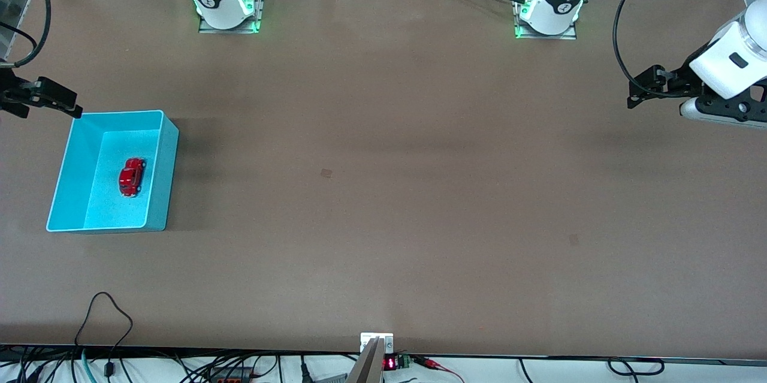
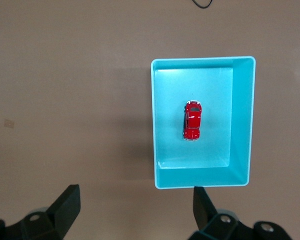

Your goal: Wind red beetle toy and store in blue box

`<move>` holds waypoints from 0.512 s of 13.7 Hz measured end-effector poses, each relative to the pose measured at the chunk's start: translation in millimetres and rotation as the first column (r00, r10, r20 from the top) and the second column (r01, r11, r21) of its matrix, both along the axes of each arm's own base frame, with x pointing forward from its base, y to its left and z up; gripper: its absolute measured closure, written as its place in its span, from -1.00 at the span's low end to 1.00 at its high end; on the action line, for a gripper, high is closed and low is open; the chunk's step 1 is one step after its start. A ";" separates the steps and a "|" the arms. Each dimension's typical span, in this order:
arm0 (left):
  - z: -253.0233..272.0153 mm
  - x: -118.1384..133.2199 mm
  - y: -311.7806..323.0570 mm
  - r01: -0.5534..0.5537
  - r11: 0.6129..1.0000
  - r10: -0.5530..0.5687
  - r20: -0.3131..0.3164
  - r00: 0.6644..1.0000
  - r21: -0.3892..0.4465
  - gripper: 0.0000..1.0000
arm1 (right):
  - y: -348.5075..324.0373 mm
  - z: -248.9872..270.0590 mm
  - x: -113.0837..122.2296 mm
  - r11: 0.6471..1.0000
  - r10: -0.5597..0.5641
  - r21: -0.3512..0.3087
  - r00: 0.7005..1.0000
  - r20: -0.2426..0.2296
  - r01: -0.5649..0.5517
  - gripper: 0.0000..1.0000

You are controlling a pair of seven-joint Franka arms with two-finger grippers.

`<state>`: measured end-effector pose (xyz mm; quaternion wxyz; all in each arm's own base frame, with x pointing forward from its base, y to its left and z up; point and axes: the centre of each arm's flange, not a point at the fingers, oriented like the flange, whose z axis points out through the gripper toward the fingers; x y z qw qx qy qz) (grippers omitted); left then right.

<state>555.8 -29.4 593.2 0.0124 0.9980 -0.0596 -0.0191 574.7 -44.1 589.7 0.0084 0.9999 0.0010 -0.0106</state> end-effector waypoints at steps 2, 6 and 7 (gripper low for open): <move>0.1 0.0 0.3 0.000 1.000 0.000 0.000 1.000 0.002 -1.00 | -0.8 -3.1 -9.5 1.000 -0.009 0.001 1.000 0.005 0.009 -1.00; 1.8 0.2 0.4 0.000 1.000 0.000 0.004 1.000 0.003 -1.00 | -1.1 7.0 -27.9 1.000 -0.014 0.007 1.000 0.007 0.014 -1.00; 2.2 0.3 0.5 0.000 1.000 0.000 0.005 1.000 0.003 -1.00 | -1.2 9.0 -30.2 1.000 -0.017 0.007 1.000 0.007 0.017 -1.00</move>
